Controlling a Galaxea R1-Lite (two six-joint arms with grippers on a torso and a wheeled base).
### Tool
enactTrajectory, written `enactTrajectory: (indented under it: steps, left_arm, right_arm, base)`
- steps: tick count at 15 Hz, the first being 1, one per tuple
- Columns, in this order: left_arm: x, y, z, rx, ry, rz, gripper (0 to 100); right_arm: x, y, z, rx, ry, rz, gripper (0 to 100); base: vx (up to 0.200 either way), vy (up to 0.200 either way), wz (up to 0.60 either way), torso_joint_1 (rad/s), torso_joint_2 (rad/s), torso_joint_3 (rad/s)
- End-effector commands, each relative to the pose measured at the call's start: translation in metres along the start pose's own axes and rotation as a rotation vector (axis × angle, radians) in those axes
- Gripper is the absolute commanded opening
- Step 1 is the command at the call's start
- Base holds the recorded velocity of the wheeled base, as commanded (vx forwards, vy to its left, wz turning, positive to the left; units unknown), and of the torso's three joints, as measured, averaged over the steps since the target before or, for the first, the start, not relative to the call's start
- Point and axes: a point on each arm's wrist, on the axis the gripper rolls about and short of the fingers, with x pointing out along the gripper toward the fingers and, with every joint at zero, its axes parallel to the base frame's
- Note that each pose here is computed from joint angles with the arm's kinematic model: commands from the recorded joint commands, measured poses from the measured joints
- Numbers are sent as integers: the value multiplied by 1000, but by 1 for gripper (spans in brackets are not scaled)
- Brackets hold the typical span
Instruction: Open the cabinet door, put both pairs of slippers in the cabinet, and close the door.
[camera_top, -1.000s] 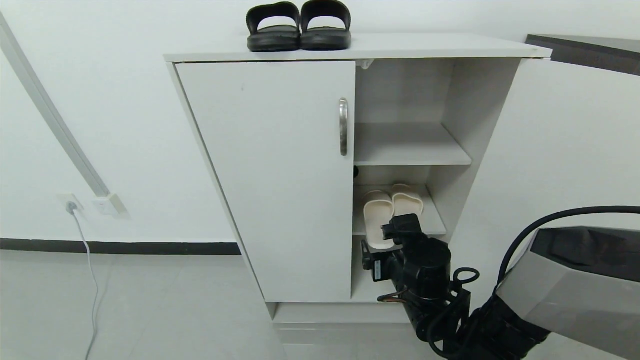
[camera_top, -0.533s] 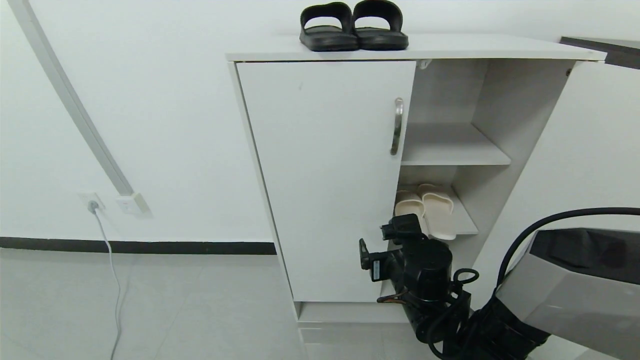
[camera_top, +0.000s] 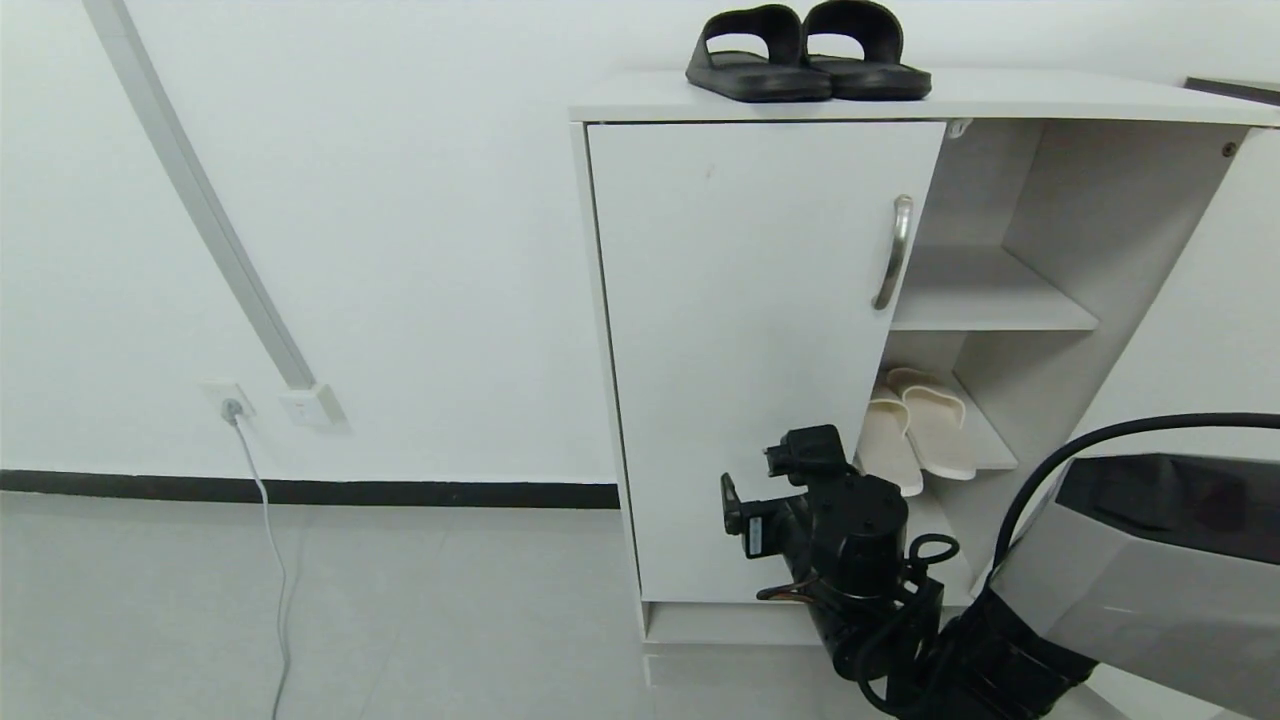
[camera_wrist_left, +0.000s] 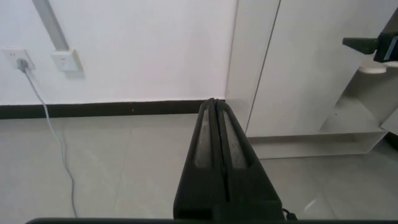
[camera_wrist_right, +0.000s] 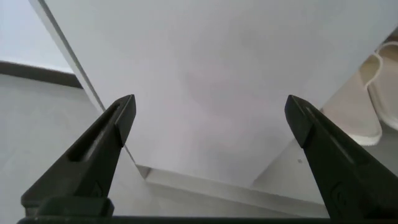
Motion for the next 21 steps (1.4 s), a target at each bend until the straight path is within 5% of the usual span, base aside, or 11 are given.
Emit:
enactTrajectory:
  steps: [1,14,21]
  left_arm:
    - [0,0,0,-1,1,1,0]
    - [0,0,0,-1,1,1,0]
    - [0,0,0,-1,1,1,0]
  right_arm:
    - [2,-3,1,4,-4,-12,100]
    - [2,-9,-1,-8,-13,-17,100]
    - [2,-9,-1,-7,-14,-17,100]
  base:
    - [0,0,0,0,0,0]
    - [0,0,0,0,0,0]
    - [0,0,0,23,-344,-311]
